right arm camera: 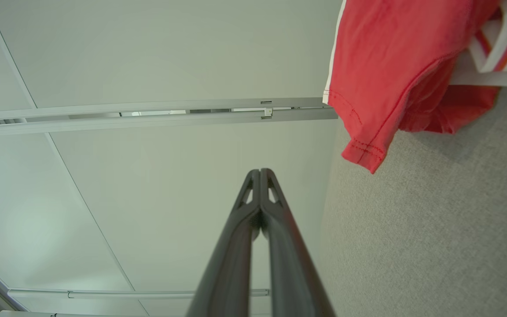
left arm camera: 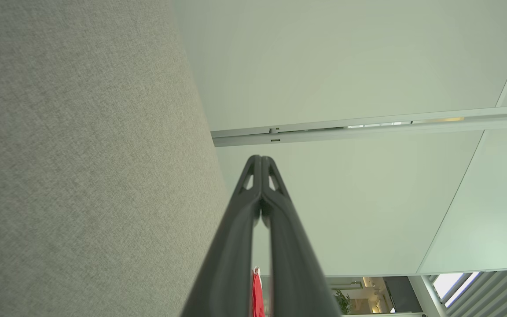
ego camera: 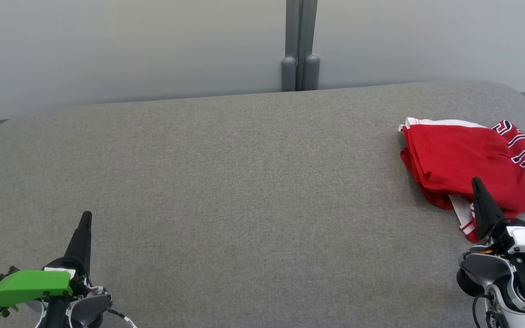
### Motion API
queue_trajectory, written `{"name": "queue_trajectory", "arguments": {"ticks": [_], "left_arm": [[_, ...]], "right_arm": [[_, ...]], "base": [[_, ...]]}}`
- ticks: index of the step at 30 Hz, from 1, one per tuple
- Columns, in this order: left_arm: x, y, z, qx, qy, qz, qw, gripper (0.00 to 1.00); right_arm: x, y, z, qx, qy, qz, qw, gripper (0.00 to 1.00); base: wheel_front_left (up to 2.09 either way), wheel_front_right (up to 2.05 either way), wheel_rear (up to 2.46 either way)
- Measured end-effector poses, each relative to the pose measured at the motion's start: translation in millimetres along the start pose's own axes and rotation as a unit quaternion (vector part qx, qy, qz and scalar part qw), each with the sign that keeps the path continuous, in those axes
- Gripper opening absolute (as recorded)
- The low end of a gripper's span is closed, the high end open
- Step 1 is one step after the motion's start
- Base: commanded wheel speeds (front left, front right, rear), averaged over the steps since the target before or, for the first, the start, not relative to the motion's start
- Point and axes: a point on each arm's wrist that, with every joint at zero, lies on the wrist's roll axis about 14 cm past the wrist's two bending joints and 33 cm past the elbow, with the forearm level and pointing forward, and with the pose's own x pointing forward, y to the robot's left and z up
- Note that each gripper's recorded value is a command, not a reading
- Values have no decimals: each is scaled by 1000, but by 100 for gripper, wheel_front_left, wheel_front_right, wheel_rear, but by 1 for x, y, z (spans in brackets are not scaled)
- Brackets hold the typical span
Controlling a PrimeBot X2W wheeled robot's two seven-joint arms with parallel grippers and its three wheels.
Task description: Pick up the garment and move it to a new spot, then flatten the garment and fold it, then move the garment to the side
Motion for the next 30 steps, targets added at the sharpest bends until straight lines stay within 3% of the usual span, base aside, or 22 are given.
{"name": "queue_trajectory", "arguments": {"ticks": [30], "left_arm": [[0, 0, 0, 0, 1, 0, 1000, 0]], "right_arm": [[0, -1, 0, 0, 0, -1, 1000, 0]], "base": [[0, 0, 0]]}}
